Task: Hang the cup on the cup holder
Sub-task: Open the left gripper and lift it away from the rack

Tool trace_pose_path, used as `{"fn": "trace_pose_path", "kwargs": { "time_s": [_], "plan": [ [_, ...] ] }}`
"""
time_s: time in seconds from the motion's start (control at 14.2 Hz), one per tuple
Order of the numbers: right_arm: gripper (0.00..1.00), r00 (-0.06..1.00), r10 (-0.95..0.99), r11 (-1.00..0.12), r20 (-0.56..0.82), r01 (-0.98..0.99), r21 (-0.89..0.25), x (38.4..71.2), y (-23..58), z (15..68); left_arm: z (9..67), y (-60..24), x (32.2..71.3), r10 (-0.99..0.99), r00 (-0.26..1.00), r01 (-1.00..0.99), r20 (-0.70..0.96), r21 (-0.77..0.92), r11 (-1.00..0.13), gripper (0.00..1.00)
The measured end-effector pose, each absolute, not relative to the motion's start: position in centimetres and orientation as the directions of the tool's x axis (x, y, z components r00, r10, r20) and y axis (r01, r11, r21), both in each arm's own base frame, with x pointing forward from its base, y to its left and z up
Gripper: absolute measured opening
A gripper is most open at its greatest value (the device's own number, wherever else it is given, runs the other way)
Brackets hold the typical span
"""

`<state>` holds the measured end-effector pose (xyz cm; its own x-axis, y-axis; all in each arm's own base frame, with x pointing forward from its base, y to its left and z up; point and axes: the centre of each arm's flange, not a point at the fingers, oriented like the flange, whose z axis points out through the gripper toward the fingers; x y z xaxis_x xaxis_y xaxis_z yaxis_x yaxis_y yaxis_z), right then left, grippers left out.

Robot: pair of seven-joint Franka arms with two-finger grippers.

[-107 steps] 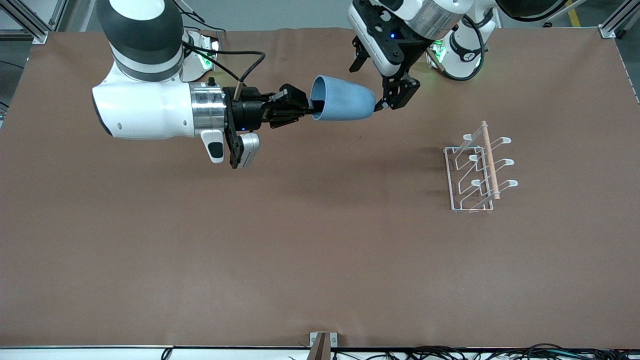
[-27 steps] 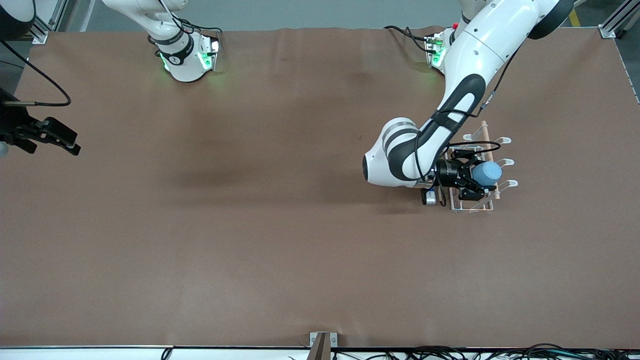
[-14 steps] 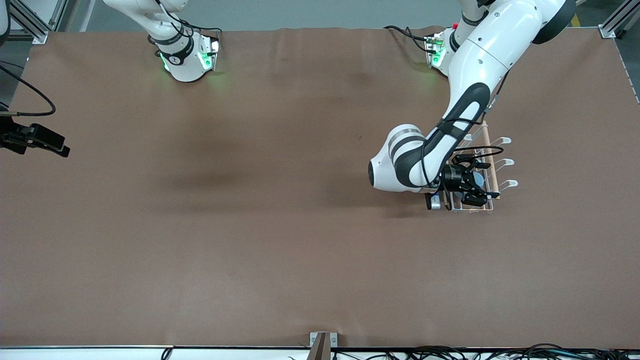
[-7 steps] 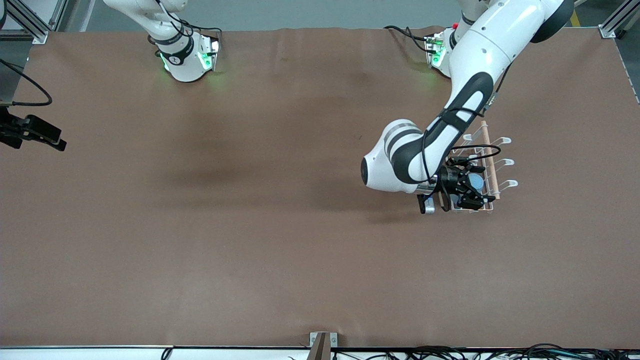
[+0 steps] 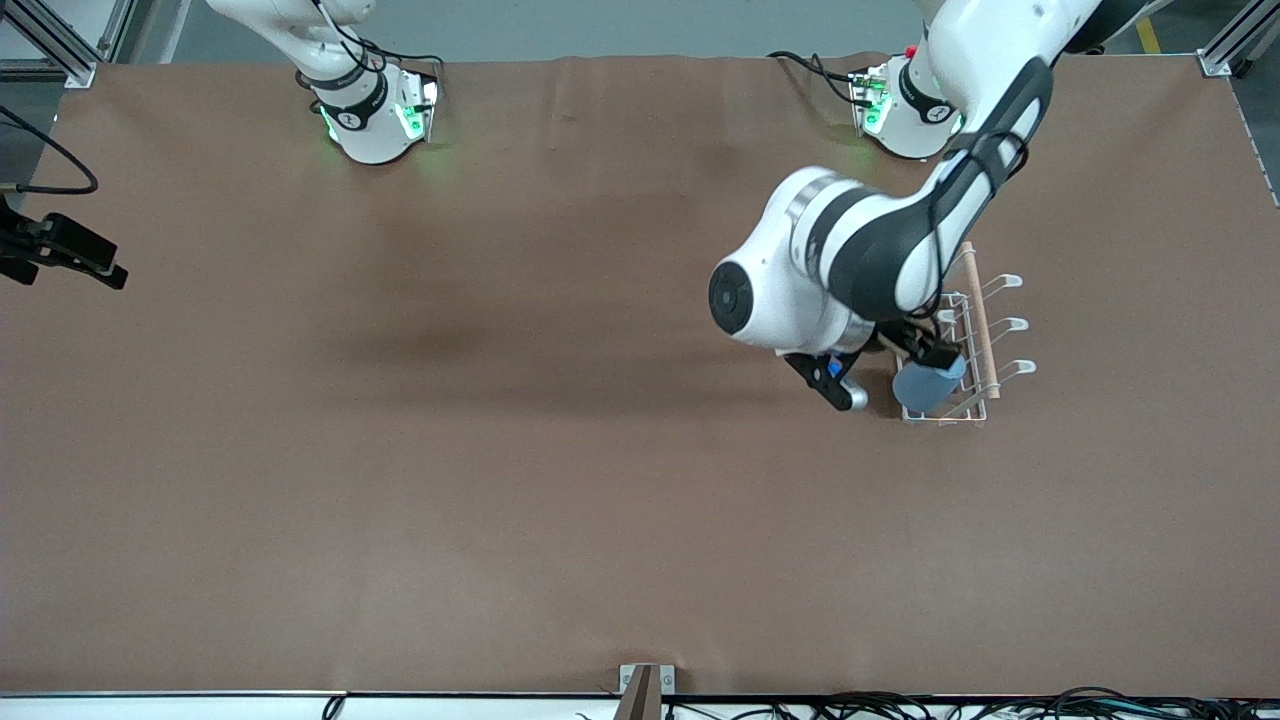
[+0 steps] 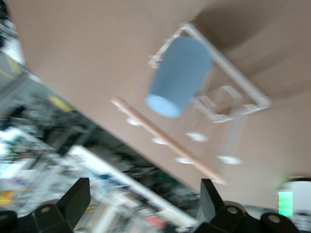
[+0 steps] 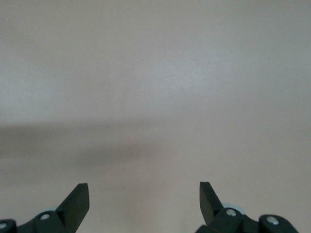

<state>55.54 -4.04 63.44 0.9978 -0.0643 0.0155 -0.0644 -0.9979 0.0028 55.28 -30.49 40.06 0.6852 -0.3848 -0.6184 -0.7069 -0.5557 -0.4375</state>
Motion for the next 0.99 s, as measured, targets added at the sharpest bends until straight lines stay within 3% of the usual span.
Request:
{"fn": "trace_pose_path", "kwargs": {
  "time_s": [0.42, 0.99],
  "plan": [
    [1.00, 0.999, -0.034, -0.999, 0.015, -0.034, 0.001, 55.6, -2.3, 63.4, 50.5, -25.9, 53.4, -0.290, 0.820, -0.470, -0.493, -0.293, -0.833, 1.00],
    [1.00, 1.000, -0.016, -1.000, -0.009, -0.016, 0.001, 55.4, -1.3, 63.2, 61.4, -16.7, 53.8, -0.152, 0.937, -0.238, -0.315, -0.256, -0.937, 1.00]
  ]
}}
